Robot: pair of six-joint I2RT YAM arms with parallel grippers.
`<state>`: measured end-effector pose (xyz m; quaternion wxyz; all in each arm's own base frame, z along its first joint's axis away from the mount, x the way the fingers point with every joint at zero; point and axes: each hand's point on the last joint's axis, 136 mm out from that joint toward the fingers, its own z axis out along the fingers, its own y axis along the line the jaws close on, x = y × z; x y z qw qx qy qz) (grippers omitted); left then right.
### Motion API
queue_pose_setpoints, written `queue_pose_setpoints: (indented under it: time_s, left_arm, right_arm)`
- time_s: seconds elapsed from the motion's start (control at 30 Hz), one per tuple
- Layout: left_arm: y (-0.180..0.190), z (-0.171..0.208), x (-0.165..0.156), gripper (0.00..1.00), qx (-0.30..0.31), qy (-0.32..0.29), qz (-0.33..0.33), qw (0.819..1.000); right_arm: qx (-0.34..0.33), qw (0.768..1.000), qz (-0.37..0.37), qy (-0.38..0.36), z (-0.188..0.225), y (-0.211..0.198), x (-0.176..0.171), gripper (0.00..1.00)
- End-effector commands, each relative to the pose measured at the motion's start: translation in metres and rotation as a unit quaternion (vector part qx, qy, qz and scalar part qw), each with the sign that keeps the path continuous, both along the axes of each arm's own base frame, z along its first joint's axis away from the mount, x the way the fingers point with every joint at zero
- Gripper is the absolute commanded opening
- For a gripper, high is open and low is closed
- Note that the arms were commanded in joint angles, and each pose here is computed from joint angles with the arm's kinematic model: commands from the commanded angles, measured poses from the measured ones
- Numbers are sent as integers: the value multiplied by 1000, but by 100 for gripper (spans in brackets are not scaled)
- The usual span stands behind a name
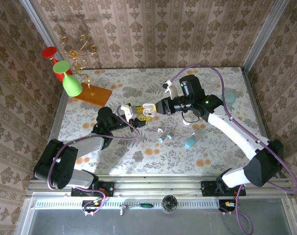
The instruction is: Insert wireless bluetooth earbuds into charging case
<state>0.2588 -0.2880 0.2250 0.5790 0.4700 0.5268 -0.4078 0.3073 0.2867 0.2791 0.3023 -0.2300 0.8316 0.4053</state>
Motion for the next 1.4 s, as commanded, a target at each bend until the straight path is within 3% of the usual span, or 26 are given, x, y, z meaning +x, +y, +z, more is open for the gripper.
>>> queue_pose_setpoints:
  time_s: [0.0, 0.57, 1.37]
  left_arm:
    - [-10, 11, -8, 35, -5, -10, -36, 999]
    - [-8, 18, 2, 34, -35, 2, -17, 999]
    - [-3, 24, -1, 32, -51, 0, -26, 998]
  right_arm:
    - [23, 999, 31, 13, 5, 12, -5, 25]
    - [-20, 999, 19, 41, -30, 6, 2, 25]
    - [-58, 998, -20, 34, -45, -4, 15, 25]
